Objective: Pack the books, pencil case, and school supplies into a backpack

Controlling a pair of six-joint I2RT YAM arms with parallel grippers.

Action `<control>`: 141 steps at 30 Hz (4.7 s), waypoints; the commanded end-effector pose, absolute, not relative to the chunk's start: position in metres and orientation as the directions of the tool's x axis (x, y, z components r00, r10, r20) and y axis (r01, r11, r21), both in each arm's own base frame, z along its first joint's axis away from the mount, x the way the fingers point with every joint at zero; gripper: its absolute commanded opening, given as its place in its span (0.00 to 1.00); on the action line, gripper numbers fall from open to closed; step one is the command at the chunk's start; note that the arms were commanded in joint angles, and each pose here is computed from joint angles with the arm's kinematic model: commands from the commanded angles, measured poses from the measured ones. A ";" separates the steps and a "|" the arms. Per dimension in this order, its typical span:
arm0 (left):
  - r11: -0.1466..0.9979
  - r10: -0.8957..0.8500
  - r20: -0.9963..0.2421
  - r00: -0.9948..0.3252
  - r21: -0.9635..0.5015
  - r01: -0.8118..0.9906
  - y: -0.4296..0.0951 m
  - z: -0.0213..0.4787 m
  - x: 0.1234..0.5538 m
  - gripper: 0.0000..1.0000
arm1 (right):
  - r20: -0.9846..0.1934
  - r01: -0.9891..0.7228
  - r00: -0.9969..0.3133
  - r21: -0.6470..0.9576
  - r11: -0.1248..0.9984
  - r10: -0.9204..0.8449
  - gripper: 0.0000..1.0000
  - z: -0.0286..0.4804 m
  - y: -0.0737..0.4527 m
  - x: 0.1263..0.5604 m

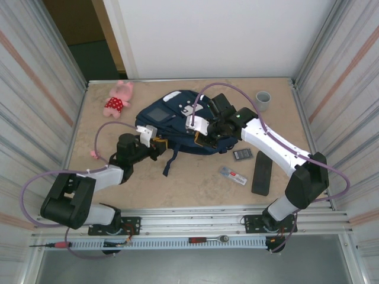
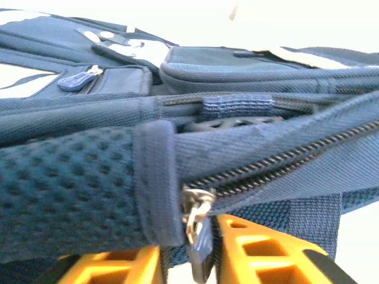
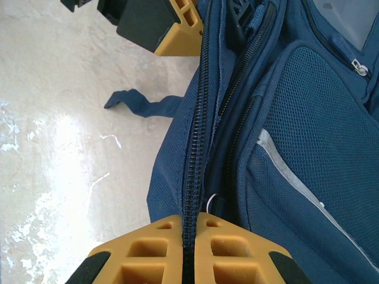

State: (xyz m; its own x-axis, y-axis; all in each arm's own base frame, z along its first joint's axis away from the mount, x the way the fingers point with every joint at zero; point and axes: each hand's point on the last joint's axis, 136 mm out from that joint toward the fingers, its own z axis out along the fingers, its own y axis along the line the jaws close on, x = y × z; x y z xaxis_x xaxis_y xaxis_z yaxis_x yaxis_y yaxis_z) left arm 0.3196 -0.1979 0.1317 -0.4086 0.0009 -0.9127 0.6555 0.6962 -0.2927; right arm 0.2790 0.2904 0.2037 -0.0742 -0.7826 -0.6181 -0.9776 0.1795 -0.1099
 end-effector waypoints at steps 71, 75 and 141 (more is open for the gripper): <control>0.357 0.438 -0.684 -0.583 -0.462 0.811 -0.310 0.123 0.199 0.53 | -0.216 0.019 -0.940 0.739 0.674 0.263 0.19 0.119 0.283 0.311; 0.333 0.494 -0.777 -0.389 -0.244 0.911 -0.283 0.135 0.207 0.69 | -0.265 -0.125 -0.960 0.708 0.695 0.096 0.16 0.131 0.276 0.303; 0.229 0.578 -0.815 -0.044 0.111 0.967 -0.295 0.100 0.251 0.00 | -0.246 0.079 -0.950 0.412 0.908 0.194 0.61 0.155 0.223 0.225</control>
State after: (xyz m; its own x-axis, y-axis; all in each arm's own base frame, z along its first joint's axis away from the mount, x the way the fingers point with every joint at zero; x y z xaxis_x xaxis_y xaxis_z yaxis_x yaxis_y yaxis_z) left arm 0.2581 -0.2812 0.0794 -0.0618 0.6482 -0.7590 0.9594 0.2483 0.1339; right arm 0.2168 0.2316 0.1719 -0.9601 0.0830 -0.2669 -0.0562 0.8782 0.4750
